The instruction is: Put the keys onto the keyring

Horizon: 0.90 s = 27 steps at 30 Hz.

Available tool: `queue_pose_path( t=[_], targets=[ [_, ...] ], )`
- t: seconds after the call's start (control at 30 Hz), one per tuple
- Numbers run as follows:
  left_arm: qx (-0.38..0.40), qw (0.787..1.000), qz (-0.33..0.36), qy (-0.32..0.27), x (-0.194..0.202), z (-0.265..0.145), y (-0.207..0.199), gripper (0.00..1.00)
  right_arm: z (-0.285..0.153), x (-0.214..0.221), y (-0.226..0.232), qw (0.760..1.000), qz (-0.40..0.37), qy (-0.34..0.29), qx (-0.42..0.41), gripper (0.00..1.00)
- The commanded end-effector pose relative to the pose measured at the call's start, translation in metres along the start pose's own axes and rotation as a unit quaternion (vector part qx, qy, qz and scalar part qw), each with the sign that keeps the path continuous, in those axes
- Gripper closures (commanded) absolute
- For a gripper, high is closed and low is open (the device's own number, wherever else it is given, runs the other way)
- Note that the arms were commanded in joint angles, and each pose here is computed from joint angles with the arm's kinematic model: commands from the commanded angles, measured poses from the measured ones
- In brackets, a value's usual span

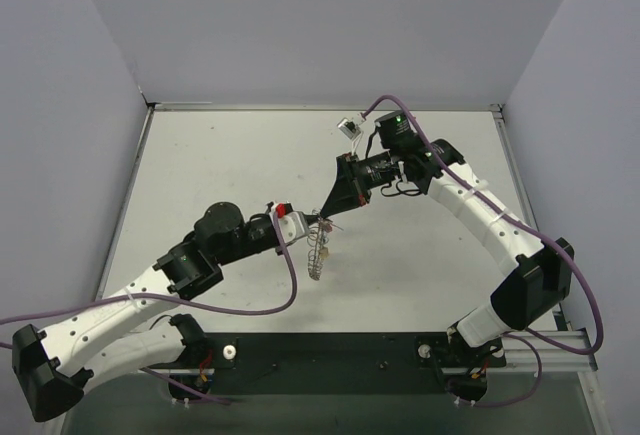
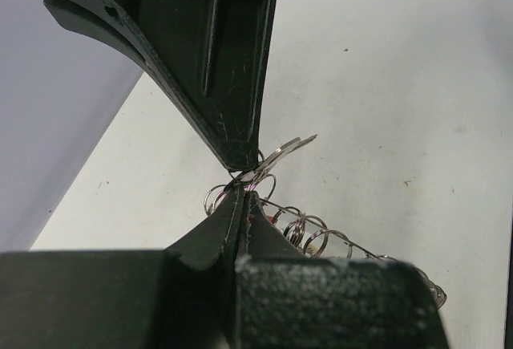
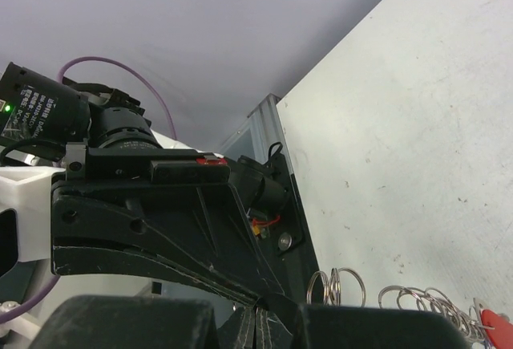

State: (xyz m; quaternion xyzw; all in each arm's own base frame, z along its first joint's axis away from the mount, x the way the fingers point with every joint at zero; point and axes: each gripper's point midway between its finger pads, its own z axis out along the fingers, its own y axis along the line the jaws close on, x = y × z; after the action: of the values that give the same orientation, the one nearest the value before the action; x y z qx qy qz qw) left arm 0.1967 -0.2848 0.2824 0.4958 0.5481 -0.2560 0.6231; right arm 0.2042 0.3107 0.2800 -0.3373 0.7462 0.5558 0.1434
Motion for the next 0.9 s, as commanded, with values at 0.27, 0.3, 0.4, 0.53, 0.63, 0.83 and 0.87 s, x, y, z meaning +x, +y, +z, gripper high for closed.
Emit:
queue_pose_path(
  t=[0.27, 0.3, 0.4, 0.53, 0.63, 0.83, 0.87],
  targets=[
    [0.059, 0.998, -0.010, -0.031, -0.029, 0.007, -0.016, 1.00, -0.006, -0.028, 0.040, 0.994, -0.093, -0.008, -0.053, 1.00],
    [0.064, 0.997, -0.012, -0.034, -0.028, 0.007, -0.019, 1.00, -0.006, -0.028, 0.040, 0.994, -0.092, -0.006, -0.055, 1.00],
    [0.068, 0.997, -0.018, -0.043, -0.031, 0.007, -0.020, 1.00, -0.004, -0.028, 0.038, 0.994, -0.094, -0.003, -0.060, 1.00],
    [0.076, 0.995, -0.027, -0.059, -0.035, 0.006, -0.024, 1.00, -0.005, -0.027, 0.042, 0.990, -0.120, -0.004, -0.072, 1.00],
    [0.081, 0.993, -0.035, -0.074, -0.039, 0.004, -0.025, 1.00, -0.007, -0.029, 0.045, 0.988, -0.136, -0.008, -0.074, 1.00],
    [0.074, 0.992, -0.054, -0.086, -0.043, 0.002, -0.021, 1.00, -0.007, -0.030, 0.054, 0.984, -0.158, -0.008, -0.085, 1.00],
    [0.071, 0.992, -0.059, -0.087, -0.044, 0.002, -0.019, 1.00, -0.008, -0.029, 0.058, 0.983, -0.161, -0.009, -0.088, 1.00]
  ],
)
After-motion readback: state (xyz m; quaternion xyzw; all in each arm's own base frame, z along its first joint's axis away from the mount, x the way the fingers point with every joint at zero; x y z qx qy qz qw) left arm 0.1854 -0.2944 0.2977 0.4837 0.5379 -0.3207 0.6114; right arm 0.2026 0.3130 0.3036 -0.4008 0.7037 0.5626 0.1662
